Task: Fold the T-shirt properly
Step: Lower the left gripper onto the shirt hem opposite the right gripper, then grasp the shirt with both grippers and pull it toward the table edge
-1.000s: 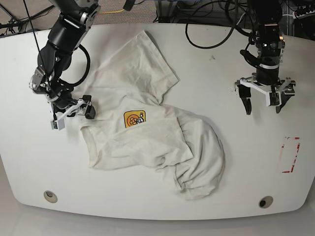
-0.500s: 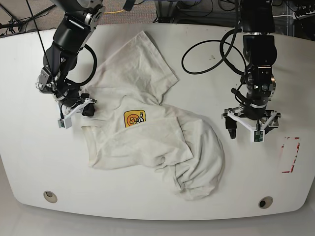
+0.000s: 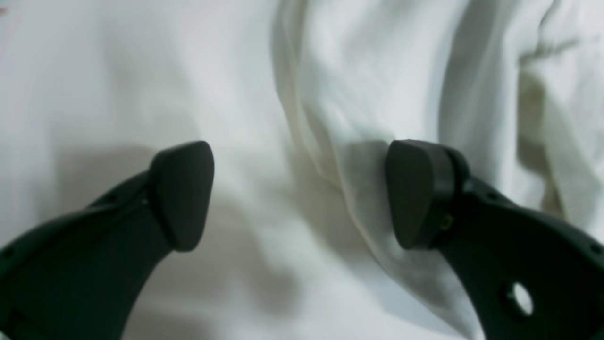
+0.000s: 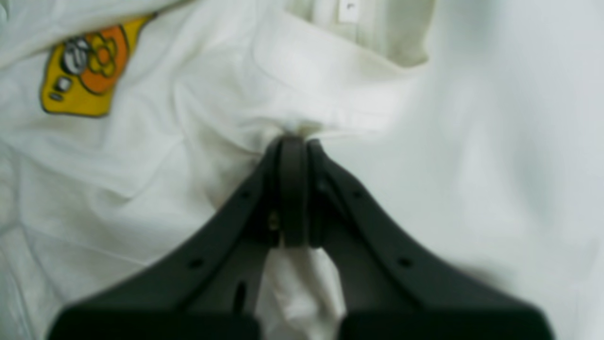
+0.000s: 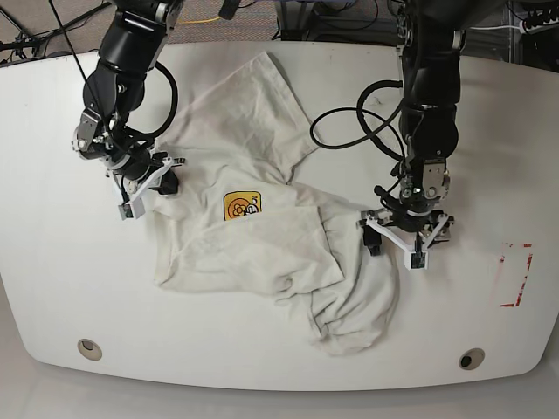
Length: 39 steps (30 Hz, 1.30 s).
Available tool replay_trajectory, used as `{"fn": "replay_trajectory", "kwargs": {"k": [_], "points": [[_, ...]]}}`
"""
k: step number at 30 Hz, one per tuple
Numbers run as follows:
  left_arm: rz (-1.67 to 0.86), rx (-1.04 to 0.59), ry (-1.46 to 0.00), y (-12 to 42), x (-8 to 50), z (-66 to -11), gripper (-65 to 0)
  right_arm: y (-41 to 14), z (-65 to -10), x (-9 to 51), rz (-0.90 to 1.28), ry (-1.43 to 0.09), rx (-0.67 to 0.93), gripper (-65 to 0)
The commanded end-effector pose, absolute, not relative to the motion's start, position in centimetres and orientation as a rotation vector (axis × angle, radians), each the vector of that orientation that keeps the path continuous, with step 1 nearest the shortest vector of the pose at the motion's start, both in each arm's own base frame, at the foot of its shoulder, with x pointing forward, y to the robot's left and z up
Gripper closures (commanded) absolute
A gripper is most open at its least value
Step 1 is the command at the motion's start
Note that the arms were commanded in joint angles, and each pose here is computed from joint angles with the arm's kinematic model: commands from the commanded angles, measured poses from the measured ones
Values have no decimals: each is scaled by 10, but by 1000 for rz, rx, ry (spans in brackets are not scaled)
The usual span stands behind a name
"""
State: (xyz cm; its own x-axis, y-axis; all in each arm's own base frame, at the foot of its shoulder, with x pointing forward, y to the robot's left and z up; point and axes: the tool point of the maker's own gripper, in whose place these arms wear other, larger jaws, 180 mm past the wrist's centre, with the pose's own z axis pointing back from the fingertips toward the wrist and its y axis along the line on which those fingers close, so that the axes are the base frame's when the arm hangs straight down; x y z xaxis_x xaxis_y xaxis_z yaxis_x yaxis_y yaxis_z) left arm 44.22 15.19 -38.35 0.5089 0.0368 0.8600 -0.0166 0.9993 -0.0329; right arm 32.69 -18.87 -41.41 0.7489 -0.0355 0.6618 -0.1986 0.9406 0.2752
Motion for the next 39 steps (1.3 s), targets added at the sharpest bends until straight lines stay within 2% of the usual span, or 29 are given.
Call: {"fn": "replay_trajectory", "kwargs": {"k": [1, 3, 6, 10, 13, 16, 17, 22, 30, 39], "points": [[19, -41, -1074, 141, 459, -372, -519, -184, -386, 340, 136, -819, 332, 0], [24, -44, -1046, 141, 459, -382, -467, -180, -380, 339, 145, -836, 329, 0], [0, -75, -1050, 133, 468, -384, -308, -178, -373, 338, 160, -854, 319, 0], [-75, -149, -1049, 115, 468, -389, -204, -179, -370, 327, 188, -832, 288, 0], [-84, -159, -1036, 113, 466, -392, -144, -180, -365, 321, 204, -832, 268, 0], [-95, -147, -1026, 117, 464, -390, -44, -181, -350, 316, 232, -867, 237, 0], [-100, -140, -1030, 120, 465, -386, -31, -181, -348, 313, 237, -868, 228, 0], [-133, -73, -1090, 146, 456, -360, -17, -181, -329, 306, 278, -896, 178, 0], [-223, 32, -1219, 165, 432, -284, 0, -181, -302, 304, 323, -958, 128, 0], [-216, 164, -1357, 193, 403, -193, 0, -198, -250, 343, 372, -1090, 44, 0]]}}
